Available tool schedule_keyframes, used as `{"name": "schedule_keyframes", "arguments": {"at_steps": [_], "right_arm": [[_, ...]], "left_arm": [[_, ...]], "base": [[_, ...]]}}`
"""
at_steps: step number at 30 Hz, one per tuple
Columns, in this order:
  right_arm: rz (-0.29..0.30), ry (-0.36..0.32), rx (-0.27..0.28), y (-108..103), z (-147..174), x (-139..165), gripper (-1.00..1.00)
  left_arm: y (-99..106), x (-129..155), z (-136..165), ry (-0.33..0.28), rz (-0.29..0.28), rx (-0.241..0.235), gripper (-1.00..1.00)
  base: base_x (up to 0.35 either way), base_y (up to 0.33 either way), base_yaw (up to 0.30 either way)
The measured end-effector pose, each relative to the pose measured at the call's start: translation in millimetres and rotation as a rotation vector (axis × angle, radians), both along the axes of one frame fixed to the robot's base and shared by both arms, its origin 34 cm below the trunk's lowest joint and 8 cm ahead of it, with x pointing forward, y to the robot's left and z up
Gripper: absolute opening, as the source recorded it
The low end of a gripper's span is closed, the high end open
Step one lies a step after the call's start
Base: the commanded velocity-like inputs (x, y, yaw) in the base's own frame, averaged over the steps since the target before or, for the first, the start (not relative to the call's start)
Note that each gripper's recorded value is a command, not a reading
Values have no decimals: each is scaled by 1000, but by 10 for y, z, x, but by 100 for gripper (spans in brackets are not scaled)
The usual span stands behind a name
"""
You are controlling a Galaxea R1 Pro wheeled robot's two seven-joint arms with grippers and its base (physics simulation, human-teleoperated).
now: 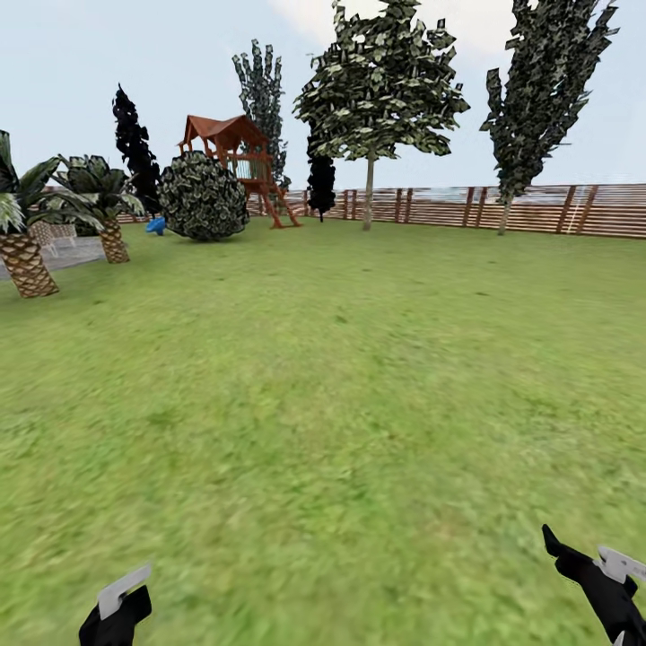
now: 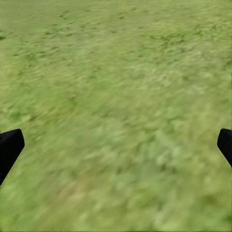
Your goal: In the garden, pick up the pesticide atomizer on the floor and spray pesticide onto both trees until each tree trunk is fully covered.
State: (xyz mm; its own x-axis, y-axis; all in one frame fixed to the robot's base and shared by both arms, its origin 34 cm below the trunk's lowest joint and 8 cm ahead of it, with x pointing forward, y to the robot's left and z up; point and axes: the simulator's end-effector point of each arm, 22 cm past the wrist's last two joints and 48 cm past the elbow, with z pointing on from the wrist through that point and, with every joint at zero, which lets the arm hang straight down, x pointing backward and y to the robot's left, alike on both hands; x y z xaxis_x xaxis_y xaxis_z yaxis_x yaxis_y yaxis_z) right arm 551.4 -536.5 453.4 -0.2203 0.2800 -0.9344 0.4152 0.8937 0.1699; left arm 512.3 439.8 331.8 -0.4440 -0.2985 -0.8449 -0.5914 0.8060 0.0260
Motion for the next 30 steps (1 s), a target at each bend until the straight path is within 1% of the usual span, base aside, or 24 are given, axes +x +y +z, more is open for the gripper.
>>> {"name": "schedule_keyframes", "arguments": {"at_steps": [2,3,4,5,6,8,9,15,18,22,24,30], "right_arm": [[5,0,10,39,-23,12,100],[12,1,27,96,-66,25,100],[26,4,59,215,-154,52,100],[49,11,110,412,-285,89,100],[82,19,178,692,-448,133,100],[107,26,240,944,-574,161,100],[116,28,262,1034,-615,170,100],[132,32,295,1181,-675,181,100],[155,38,343,1396,-754,193,100],[177,43,393,1619,-822,200,100],[182,44,403,1665,-835,200,100],[184,45,408,1689,-841,201,100]], "left_arm": [[0,4,7,-2,0,0,-100],[-1,4,8,-2,0,0,-100],[-1,5,8,-2,0,0,-100],[-1,5,9,-2,0,0,-100],[-1,5,9,-2,0,0,-100],[0,5,10,-2,0,0,-100],[0,5,10,-2,0,0,-100],[1,5,10,-3,0,0,-100],[0,6,11,-3,0,0,-100],[-1,6,11,-3,0,0,-100],[0,6,11,-3,1,0,-100],[0,6,11,-3,1,0,-100]], "base": [[327,0,0],[327,0,0],[327,0,0],[327,0,0],[327,0,0],[327,0,0],[327,0,0],[327,0,0],[327,0,0],[327,0,0],[327,0,0],[327,0,0]]}}
